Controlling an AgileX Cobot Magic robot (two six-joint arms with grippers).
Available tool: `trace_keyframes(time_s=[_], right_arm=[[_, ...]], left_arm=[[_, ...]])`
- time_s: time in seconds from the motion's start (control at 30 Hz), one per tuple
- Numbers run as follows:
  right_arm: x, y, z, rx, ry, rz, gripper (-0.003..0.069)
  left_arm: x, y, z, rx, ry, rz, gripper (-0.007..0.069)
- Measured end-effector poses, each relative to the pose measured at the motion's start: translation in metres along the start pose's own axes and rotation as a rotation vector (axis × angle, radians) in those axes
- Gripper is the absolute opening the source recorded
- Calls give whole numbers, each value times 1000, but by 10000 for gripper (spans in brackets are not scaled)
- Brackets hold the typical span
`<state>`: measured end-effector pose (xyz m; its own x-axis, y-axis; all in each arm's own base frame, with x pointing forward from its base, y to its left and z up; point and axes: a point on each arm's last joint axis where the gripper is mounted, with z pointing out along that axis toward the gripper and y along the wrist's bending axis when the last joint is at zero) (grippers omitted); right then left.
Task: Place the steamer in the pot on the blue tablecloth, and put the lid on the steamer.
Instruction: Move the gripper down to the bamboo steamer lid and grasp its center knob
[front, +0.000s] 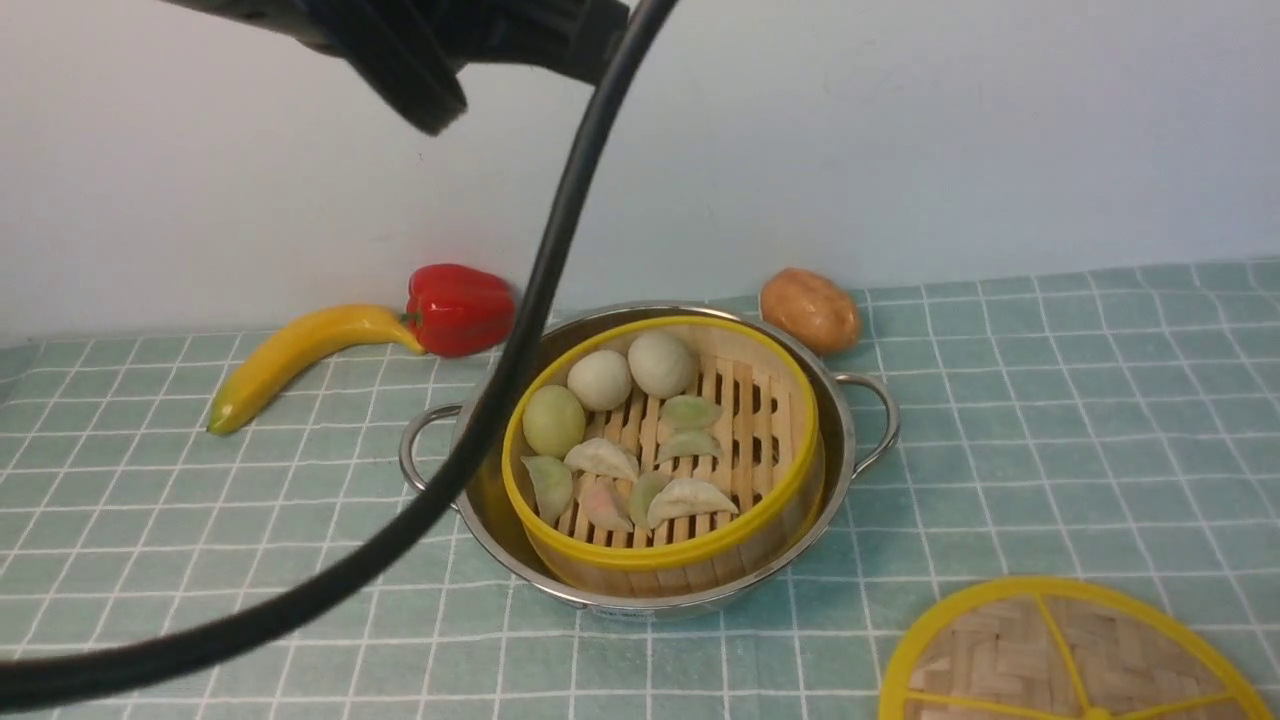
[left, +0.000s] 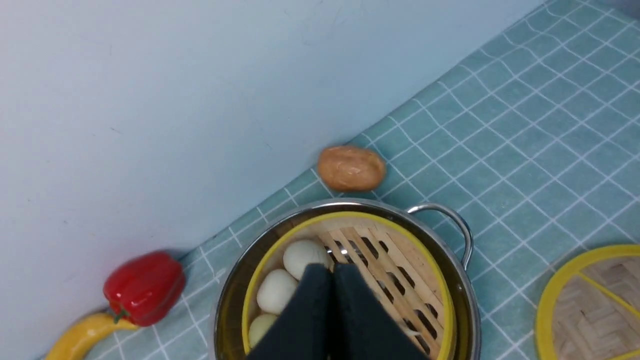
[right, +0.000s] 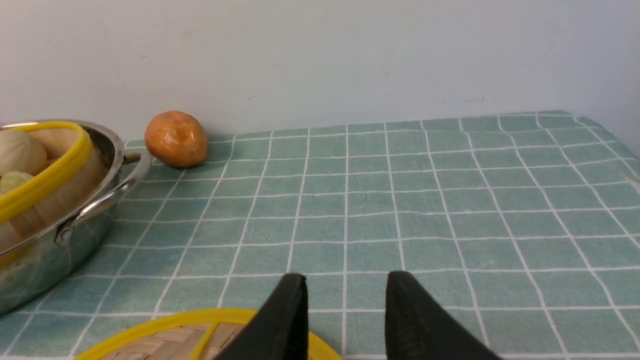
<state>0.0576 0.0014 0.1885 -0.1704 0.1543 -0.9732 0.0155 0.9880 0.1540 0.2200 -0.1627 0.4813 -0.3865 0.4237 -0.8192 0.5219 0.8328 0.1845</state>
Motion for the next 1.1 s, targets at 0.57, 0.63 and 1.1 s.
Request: trace_keyframes(time_s=[0.57, 0.63, 1.1], right_arm=[[0, 0, 0, 0, 0, 0, 240], [0, 0, 0, 0, 0, 0, 240], [0, 0, 0, 0, 0, 0, 240]], left_arm=[[205, 69, -4, -320, -228, -467, 13], [258, 55, -13, -391, -197, -464, 27], [373, 0, -20, -499, -258, -237, 55]])
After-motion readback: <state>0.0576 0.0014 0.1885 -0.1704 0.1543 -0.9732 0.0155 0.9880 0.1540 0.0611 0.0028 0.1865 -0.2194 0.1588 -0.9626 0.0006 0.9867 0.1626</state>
